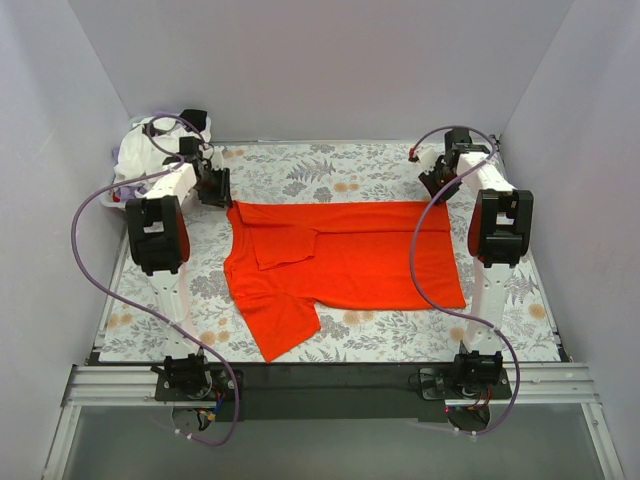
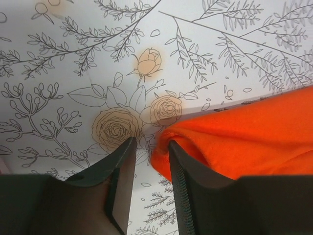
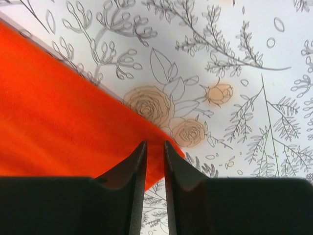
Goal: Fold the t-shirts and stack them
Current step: Fold the tshirt
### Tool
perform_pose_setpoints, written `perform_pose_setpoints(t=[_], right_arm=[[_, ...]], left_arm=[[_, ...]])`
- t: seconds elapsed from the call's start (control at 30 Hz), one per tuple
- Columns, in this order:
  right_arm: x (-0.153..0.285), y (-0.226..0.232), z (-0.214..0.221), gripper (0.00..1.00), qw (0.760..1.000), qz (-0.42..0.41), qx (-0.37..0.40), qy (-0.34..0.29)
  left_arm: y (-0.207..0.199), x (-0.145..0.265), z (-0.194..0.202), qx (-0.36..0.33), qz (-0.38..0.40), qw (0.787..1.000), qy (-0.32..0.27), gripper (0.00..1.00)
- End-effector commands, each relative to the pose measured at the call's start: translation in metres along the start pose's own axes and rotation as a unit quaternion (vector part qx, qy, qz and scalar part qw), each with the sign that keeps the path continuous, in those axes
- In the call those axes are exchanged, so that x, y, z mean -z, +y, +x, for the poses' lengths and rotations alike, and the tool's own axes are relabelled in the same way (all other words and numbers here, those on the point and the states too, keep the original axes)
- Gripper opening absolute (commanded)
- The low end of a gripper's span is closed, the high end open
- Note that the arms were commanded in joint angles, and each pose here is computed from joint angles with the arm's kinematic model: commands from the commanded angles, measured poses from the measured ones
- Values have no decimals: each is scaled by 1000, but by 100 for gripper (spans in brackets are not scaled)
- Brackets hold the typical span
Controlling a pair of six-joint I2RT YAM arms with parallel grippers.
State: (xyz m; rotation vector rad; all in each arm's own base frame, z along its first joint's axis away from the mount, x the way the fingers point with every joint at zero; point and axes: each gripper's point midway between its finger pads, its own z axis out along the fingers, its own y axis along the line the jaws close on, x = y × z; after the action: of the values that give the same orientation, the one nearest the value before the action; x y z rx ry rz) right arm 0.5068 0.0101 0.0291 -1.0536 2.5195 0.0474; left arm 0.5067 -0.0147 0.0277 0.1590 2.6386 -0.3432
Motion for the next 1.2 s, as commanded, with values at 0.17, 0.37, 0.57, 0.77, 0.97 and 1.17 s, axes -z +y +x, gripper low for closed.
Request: perform_pose_setpoints(t=[0.17, 0.37, 0.57, 0.77, 0.97, 1.17], right_arm=[[60, -6, -56, 29, 995, 31, 11, -94], [73, 5, -51, 28, 995, 23, 8, -97], [56, 18, -33, 24, 997, 3, -2, -72], [33, 22, -17, 22, 999, -5, -7, -40], [15, 22, -3, 21, 1000, -5, -4, -8], [2, 18, 8, 21, 1000, 5, -3, 18]], left_arm=[[-31, 93, -54, -35, 29, 993, -106, 35], [-72, 101, -40, -53, 78, 990, -107, 39], [-108, 69, -24, -48, 116, 990, -67, 33], [-90, 35, 9, -8, 78, 997, 1, 22], [-70, 24, 37, 14, 23, 999, 37, 13], [-58, 7, 53, 27, -1, 998, 59, 12]])
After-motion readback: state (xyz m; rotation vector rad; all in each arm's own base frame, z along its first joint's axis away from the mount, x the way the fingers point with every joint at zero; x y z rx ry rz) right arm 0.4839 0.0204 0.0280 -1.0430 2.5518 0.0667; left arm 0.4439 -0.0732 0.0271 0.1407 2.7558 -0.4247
